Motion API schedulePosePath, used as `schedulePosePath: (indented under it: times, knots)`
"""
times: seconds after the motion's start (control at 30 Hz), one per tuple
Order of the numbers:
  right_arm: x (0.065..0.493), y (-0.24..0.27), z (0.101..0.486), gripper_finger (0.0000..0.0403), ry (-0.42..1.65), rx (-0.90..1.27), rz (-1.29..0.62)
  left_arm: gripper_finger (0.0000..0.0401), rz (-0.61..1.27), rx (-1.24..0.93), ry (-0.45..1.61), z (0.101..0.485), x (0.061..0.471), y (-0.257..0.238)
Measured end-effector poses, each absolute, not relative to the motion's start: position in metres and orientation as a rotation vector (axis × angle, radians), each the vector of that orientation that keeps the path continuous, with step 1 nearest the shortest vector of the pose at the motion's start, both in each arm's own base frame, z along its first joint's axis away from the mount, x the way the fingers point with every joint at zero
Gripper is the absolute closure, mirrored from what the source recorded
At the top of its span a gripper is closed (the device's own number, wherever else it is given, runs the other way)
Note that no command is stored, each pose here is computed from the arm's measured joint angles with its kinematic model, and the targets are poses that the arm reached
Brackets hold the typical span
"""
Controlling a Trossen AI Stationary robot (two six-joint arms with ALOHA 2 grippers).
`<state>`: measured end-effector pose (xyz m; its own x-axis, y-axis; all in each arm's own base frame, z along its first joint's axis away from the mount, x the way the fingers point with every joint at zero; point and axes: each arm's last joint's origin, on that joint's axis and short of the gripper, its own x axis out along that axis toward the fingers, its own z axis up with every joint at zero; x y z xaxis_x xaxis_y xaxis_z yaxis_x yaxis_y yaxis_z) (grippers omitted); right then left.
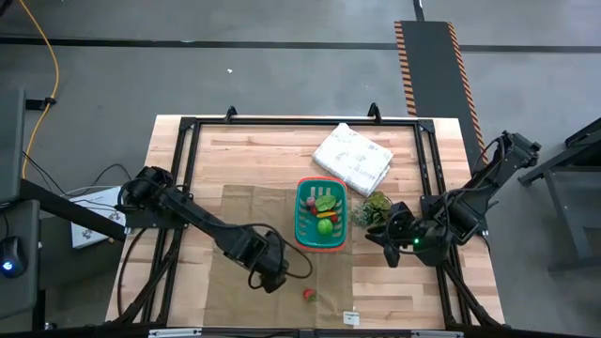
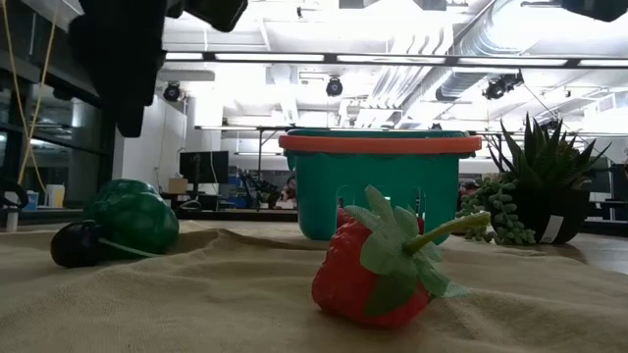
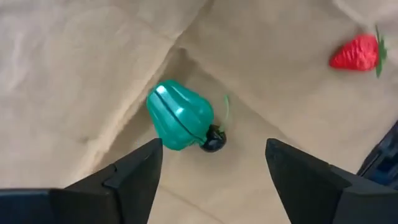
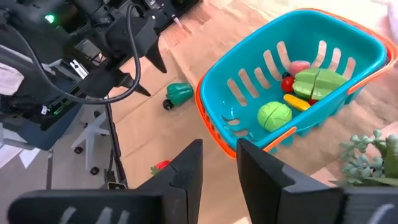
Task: Pick and placing Produce into tupperware
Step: Put the green bell pepper into the basket
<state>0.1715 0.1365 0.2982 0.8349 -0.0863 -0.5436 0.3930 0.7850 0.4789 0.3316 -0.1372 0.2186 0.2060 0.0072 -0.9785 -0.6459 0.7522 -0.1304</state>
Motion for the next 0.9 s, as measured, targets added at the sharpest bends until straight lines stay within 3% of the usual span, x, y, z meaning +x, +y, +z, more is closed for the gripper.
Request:
schedulePosePath:
  times: [0.27, 0.53, 0.9]
  knots:
    - [0.167, 0.112, 0.312, 0.0314, 0.478, 0.595, -0.301, 0.0128, 0.718, -0.808, 1.218, 0.211, 0.334, -0.137]
    - [0.137, 0.081, 0.335, 0.0314, 0.461, 0.554, -0.198, 0.0120, 0.864, -0.926, 1.198, 0.199, 0.338, -0.133]
    - [0.098, 0.054, 0.348, 0.0314, 0.477, 0.489, -0.008, 0.0037, 0.961, -1.028, 1.187, 0.196, 0.337, -0.134]
